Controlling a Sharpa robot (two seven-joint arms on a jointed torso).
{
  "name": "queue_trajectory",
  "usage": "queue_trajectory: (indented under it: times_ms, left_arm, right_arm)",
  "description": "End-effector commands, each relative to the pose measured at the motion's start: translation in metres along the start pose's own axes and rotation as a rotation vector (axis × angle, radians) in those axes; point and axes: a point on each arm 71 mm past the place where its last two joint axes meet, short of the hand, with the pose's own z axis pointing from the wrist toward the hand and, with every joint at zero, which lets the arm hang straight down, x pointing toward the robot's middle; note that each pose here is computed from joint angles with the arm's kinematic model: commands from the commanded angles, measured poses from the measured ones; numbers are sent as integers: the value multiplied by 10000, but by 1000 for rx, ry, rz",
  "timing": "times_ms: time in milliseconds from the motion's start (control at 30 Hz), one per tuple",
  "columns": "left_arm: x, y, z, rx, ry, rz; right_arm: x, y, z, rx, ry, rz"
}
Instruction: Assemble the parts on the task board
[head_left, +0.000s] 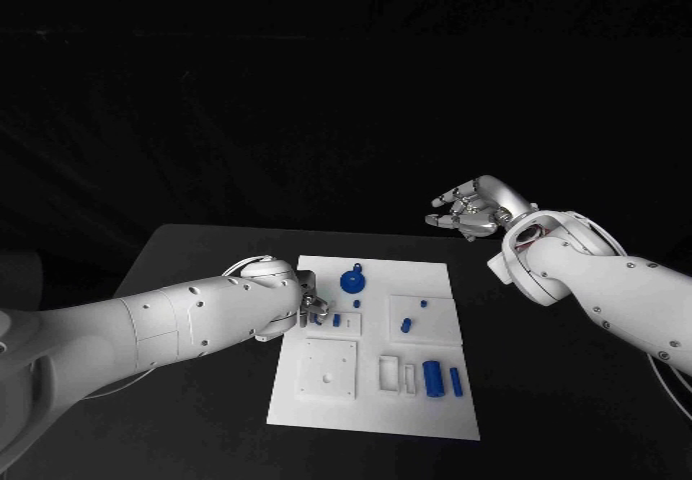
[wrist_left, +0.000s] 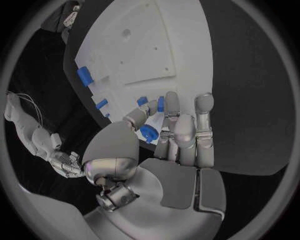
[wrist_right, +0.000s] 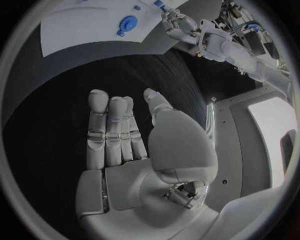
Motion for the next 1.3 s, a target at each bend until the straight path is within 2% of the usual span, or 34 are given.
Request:
queue_trajectory:
  times_ms: [33, 467, 1000, 1300]
  left_arm:
    - [52, -36, 1, 14, 27, 19]
    - [112, -45, 12, -5, 75, 41]
    - [137, -79, 42, 12, 39, 17]
    - [151, -136, 28, 36, 35, 17]
  right_arm:
    - [12, 8, 5, -5, 11, 1]
    - [21, 8, 12, -4, 13, 3]
    - [39, 17, 24, -5, 16, 8]
    - [48, 20, 29, -5, 17, 10]
